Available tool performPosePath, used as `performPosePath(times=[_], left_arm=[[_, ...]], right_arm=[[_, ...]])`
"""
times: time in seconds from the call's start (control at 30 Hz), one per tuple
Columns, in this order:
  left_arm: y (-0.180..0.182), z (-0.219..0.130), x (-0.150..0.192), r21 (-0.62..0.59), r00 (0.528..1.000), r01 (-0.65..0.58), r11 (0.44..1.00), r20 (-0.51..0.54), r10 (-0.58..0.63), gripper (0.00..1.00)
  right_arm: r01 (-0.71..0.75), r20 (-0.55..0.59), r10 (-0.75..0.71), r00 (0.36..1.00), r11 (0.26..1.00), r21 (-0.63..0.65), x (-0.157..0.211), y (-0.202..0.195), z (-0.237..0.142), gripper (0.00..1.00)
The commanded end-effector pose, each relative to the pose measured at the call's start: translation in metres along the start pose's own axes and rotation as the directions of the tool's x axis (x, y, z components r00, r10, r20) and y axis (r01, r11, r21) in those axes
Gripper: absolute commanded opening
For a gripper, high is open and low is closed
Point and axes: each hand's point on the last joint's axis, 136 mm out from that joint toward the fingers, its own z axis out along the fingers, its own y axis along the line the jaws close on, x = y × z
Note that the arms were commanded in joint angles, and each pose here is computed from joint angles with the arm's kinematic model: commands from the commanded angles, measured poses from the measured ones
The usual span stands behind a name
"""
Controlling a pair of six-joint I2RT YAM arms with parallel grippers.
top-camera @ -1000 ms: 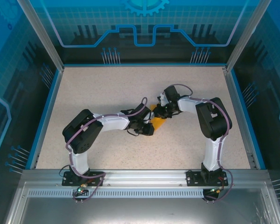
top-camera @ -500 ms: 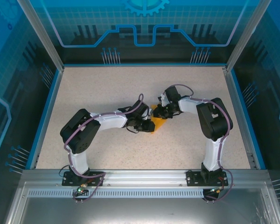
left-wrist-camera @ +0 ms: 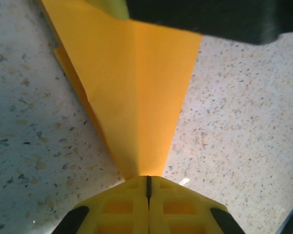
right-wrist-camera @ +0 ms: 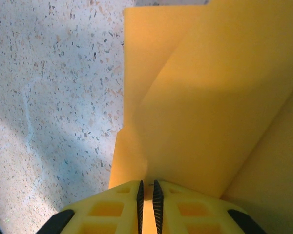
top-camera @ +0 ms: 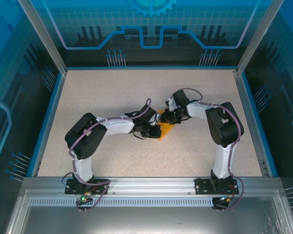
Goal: Fold a paper plane with a square sheet of paper (pick it up from the middle)
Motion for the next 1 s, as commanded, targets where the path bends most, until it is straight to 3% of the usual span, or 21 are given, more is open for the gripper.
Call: performPosePath(times=[0.0, 0.2, 0.47, 0.97], left_arm=[[0.001, 0.000, 0.001, -0.007, 1.000, 0.016, 1.000, -0.016, -0.016, 0.09], [-0.011, -0.015, -0.008, 0.021, 0.999, -0.008, 1.000, 0.036, 0.007, 0.13], [-0.003, -0.023, -0.021, -0.027, 0.996, -0.012, 1.000, 0.088, 0.014, 0.25], [0.004, -0.003, -0.022, -0.033, 0.999, 0.003, 0.999, 0.047, -0.001, 0.22]], right_arm=[[-0.050, -0.063, 0.056, 0.996, 0.994, 0.093, 0.022, -0.030, 0.003, 0.18], [-0.052, -0.065, 0.058, 0.996, 0.994, 0.094, 0.022, -0.032, 0.003, 0.18], [-0.052, -0.067, 0.059, 0.996, 0.994, 0.094, 0.024, -0.033, 0.004, 0.17], [-0.052, -0.067, 0.058, 0.996, 0.995, 0.089, 0.025, -0.033, 0.003, 0.17]])
